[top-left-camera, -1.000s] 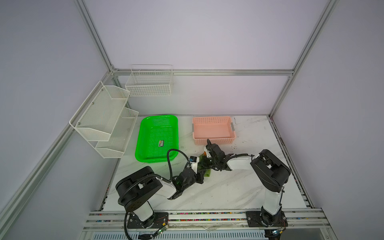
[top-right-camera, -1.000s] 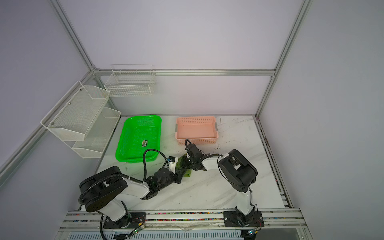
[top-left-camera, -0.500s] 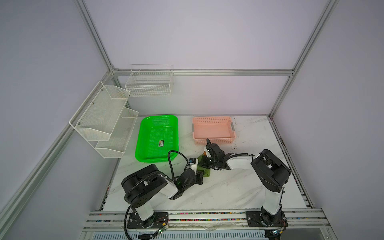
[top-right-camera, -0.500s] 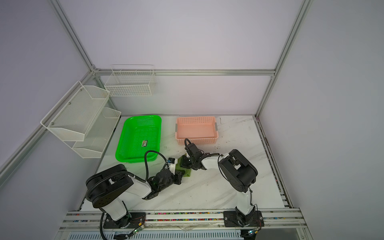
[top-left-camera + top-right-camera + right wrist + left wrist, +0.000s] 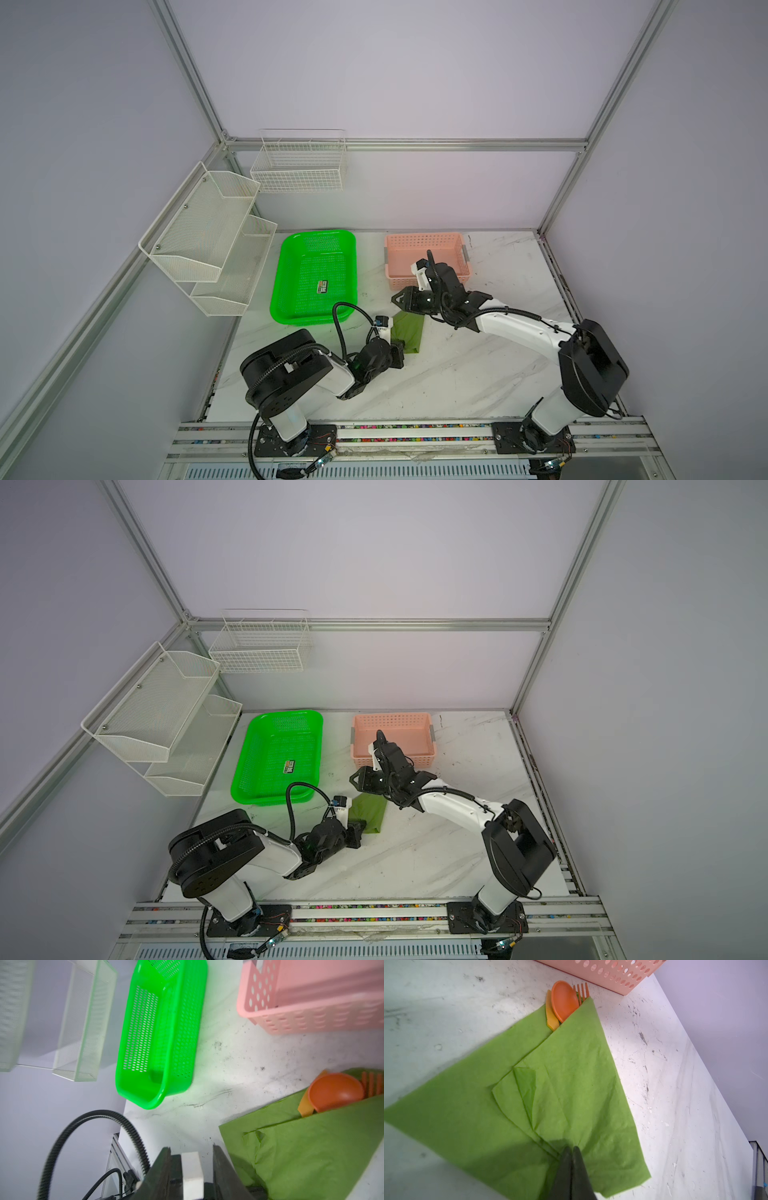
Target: Place the utensils on the paper napkin and roll it up
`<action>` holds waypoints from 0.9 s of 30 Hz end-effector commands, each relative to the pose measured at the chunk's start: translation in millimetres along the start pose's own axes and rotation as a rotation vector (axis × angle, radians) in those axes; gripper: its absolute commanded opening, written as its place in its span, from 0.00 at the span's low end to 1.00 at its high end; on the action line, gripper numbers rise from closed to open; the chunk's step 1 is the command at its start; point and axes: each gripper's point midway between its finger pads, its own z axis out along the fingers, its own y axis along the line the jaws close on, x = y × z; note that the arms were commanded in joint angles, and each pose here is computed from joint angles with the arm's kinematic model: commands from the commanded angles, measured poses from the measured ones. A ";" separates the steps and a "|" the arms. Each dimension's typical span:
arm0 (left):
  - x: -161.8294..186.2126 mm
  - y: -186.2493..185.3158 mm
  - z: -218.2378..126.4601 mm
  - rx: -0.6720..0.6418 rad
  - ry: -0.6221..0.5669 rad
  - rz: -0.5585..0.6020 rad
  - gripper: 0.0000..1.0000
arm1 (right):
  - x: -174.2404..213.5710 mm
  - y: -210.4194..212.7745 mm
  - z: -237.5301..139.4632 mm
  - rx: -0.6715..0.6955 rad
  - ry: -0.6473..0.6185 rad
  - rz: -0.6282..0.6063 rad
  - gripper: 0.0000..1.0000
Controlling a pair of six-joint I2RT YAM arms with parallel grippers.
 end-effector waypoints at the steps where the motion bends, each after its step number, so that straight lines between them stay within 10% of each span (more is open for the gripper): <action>1: -10.3 0.4 -7.4 0.000 -0.042 -0.013 0.00 | 3.8 -46.6 -13.3 0.134 0.004 0.028 0.33; 27: -28.6 -3.8 -10.5 0.023 -0.063 -0.037 0.00 | 53.0 -137.8 19.4 0.368 0.146 0.017 0.25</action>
